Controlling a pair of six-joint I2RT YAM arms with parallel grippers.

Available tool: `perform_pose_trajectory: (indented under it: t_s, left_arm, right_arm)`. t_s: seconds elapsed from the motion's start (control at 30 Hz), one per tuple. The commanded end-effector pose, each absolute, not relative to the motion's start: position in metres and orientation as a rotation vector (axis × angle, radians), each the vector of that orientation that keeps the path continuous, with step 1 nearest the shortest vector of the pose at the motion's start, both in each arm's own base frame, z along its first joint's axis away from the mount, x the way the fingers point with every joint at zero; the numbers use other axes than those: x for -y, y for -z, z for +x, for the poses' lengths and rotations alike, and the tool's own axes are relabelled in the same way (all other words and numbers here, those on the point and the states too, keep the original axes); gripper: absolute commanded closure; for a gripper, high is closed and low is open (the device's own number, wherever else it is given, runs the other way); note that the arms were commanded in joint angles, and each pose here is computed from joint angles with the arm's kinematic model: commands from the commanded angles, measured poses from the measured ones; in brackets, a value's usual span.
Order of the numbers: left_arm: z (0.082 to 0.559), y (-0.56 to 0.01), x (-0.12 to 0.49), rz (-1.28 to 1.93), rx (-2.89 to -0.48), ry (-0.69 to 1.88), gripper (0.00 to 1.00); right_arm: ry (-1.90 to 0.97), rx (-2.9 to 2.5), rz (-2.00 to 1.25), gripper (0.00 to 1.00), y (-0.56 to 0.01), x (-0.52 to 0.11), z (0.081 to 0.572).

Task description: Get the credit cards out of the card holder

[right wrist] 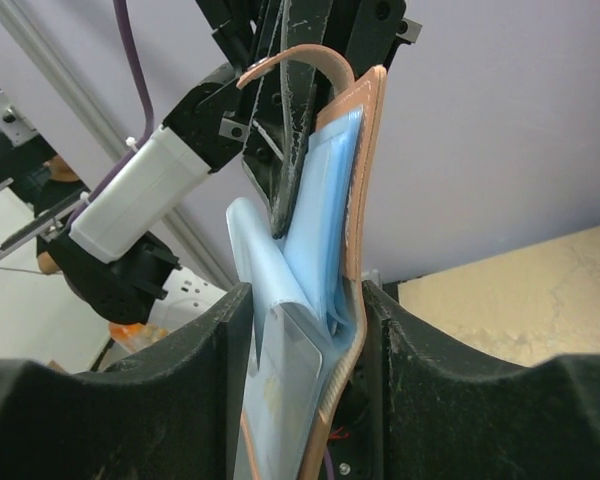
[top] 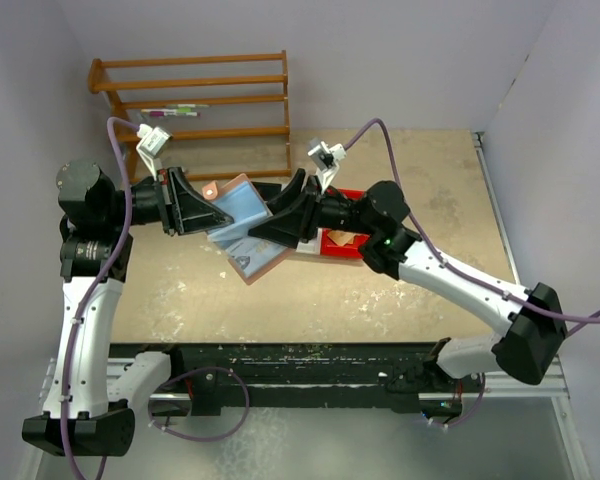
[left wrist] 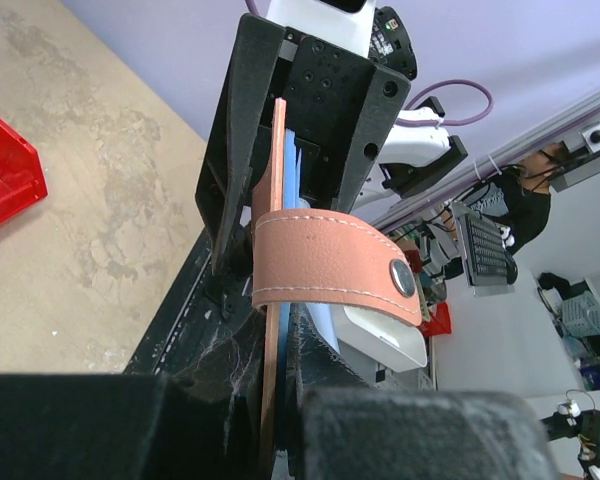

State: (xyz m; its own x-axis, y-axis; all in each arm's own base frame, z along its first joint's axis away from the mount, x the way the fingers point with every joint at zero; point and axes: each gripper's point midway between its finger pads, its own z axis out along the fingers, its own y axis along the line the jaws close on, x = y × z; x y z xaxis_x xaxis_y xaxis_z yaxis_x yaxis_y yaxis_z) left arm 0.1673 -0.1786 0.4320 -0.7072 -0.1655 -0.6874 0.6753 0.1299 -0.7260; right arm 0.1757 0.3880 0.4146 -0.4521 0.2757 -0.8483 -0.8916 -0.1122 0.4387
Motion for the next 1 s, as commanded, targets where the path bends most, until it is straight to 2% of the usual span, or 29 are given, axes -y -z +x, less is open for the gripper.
perform_pose_trajectory:
  t_s: [0.0, 0.37, 0.5, 0.57, 0.63, 0.73, 0.9, 0.97]
  left_arm:
    - [0.157, -0.442, 0.178, 0.57, -1.703, 1.61, 0.92]
    - [0.161, -0.41, 0.177, 0.593, -1.751, 1.568, 0.88]
    - [0.161, -0.406, 0.176, 0.602, -1.756, 1.565, 0.85]
    - [0.161, -0.407, 0.176, 0.614, -1.749, 1.559, 0.78]
    - [0.161, -0.408, 0.176, 0.629, -1.741, 1.548, 0.67]
    - [0.162, -0.411, 0.175, 0.673, -1.727, 1.491, 0.53]
    - [0.169, -0.421, 0.168, 0.752, -1.696, 1.27, 0.37]
    - [0.17, -0.426, 0.165, 0.762, -1.682, 1.188, 0.33]
  right_arm:
    - [-1.756, -1.139, -0.771, 0.54, -0.455, -0.384, 0.162]
    - [-1.877, -1.14, -0.759, 0.65, -0.461, -0.387, 0.15]
    - [-1.905, -1.164, -0.763, 0.84, -0.456, -0.392, 0.146]
    - [-1.915, -1.174, -0.763, 0.93, -0.454, -0.394, 0.144]
    - [-1.921, -1.185, -0.761, 1.0, -0.452, -0.394, 0.143]
    - [-1.91, -1.215, -0.745, 1.0, -0.45, -0.392, 0.144]
    - [-1.833, -1.281, -0.704, 1.0, -0.447, -0.388, 0.151]
    - [-1.796, -1.313, -0.689, 1.0, -0.444, -0.387, 0.155]
